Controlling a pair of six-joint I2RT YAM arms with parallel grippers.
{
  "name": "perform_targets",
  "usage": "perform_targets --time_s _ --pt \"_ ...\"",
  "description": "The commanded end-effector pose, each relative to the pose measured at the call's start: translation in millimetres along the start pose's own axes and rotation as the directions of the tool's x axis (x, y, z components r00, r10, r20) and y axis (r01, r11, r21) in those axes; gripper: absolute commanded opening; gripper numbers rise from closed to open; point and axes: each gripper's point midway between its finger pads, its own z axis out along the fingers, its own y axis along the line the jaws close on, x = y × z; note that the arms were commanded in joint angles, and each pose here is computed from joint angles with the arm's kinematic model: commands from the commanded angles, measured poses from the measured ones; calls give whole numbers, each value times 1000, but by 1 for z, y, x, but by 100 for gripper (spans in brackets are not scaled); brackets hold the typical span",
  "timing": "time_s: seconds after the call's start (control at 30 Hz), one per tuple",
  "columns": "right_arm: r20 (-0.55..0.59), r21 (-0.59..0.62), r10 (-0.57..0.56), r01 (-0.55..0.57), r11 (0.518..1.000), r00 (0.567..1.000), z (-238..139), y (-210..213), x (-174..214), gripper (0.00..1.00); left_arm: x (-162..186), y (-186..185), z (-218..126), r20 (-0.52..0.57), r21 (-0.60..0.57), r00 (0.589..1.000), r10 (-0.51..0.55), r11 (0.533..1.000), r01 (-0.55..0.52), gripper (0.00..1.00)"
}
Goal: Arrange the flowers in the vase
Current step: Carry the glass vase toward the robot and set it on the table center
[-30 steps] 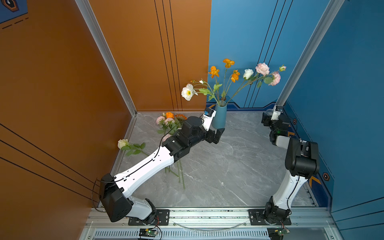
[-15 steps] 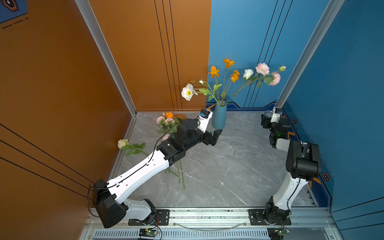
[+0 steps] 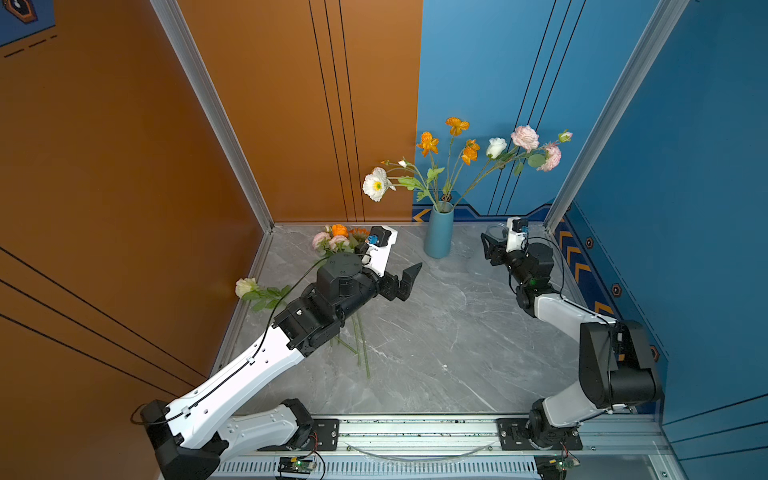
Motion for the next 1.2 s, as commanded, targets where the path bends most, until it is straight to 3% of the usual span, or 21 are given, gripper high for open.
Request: perform_targets --time_s 0.0,0.2,0.53,0.93,1.17 --pt "108 -63 14 -8 998 994 -17 40 -44 38 23 21 -14 -77 -86 997 18 996 -25 98" --pt "72 -184 13 0 983 997 -37 112 -47 38 35 32 -44 -108 -99 994 10 995 -20 98" --pt "11 -320 24 -20 947 1000 -50 201 -12 38 64 41 -70 -186 -105 982 -36 994 17 98" --pt "8 -400 28 -22 916 1000 -57 247 31 40 68 43 -71 -189 -114 979 -72 992 51 98" --pt "-14 -403 14 -18 915 1000 -60 253 43 43 67 44 -71 -187 -118 979 -76 991 54 98"
